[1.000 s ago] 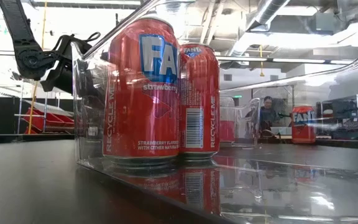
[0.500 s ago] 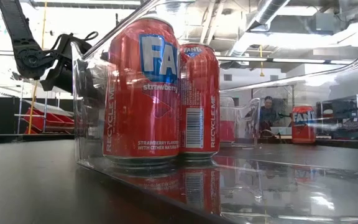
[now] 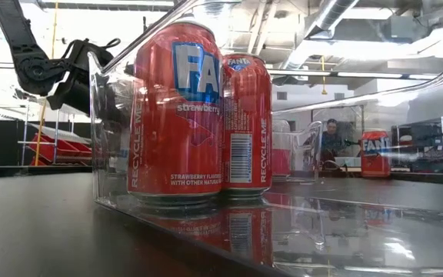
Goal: Sort soda cans
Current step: Put the black soda can in the top left transparent bin, then put the bottom orange soda can in the bottom transparent bin
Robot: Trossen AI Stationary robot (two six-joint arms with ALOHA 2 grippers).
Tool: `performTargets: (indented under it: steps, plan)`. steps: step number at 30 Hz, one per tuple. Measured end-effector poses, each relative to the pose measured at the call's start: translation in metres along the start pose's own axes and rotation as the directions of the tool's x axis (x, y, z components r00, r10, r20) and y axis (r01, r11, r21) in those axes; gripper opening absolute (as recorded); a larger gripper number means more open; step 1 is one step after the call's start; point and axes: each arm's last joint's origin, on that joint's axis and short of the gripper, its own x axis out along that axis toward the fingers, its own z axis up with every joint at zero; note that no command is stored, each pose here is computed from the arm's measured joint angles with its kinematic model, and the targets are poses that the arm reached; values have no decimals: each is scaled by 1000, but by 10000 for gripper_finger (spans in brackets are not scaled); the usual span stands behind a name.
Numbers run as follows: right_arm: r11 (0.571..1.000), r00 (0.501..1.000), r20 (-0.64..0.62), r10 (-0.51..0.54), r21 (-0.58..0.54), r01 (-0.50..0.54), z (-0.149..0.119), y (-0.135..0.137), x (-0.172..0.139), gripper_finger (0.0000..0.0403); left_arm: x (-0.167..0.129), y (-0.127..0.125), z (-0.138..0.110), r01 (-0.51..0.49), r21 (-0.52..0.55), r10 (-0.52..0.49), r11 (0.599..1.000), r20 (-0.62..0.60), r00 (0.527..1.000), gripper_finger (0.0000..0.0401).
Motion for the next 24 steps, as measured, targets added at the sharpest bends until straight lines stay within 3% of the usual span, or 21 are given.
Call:
performTargets:
  steps: [24]
  plan:
    - [1000, 1000, -6, 2, -3, -2, -1, 0, 0, 377, -26, 5, 44, 10, -35, -2, 999, 241, 971, 281]
